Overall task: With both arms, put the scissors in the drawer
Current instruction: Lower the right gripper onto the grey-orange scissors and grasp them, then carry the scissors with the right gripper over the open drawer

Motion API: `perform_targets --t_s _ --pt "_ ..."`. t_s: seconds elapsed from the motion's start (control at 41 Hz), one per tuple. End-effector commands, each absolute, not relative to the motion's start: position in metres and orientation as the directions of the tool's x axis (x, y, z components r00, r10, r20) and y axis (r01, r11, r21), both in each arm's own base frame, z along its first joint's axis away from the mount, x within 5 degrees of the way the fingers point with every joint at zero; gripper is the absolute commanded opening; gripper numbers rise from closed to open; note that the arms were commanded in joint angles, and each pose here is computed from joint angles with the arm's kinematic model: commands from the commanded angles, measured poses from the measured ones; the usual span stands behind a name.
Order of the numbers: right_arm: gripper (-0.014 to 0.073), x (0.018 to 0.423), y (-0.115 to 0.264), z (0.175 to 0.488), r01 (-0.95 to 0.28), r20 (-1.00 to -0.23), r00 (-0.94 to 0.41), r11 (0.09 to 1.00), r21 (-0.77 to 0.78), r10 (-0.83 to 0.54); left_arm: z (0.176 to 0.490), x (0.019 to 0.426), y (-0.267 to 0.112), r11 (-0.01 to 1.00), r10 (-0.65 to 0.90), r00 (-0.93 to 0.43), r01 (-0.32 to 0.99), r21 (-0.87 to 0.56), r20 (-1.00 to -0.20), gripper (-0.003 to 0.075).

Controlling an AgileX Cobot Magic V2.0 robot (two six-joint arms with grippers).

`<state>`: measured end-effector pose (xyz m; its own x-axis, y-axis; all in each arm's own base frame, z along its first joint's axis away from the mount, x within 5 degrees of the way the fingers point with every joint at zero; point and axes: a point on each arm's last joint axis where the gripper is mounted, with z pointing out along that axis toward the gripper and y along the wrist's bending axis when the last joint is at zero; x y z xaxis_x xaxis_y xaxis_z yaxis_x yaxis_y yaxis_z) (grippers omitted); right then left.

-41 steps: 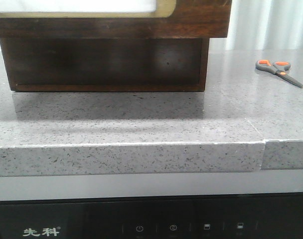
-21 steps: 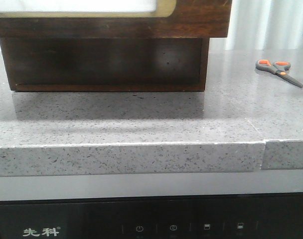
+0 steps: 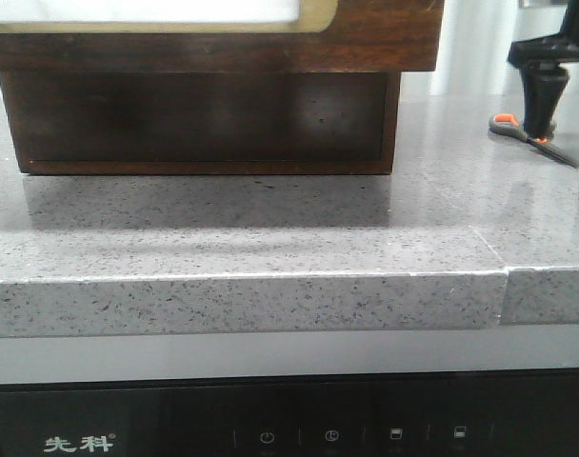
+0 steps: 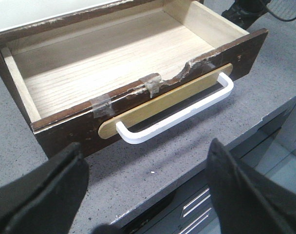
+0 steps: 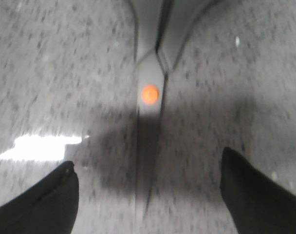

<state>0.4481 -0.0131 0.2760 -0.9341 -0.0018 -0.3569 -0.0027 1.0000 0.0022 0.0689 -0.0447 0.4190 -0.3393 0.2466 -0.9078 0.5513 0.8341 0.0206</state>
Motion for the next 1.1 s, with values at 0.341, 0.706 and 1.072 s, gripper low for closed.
perform_targets --t_s 0.341,0.706,1.072 --pt "0.061 0.471 -0.015 0.292 -0.009 -0.462 -0.887 1.0 0.011 -0.003 0.434 0.07 -0.047 0.832 0.184 -0.268 0.555 0.004 -0.946 0.0493" --pt "0.0206 0.471 -0.014 0.29 -0.018 -0.456 -0.89 1.0 0.019 -0.007 0.434 0.07 -0.047 0.832 0.184 -0.268 0.555 0.004 -0.946 0.0493" --pt "0.0046 0.468 -0.014 0.295 -0.018 -0.452 -0.892 1.0 0.019 -0.008 0.434 0.07 -0.047 0.832 0.184 -0.268 0.555 0.004 -0.946 0.0493"
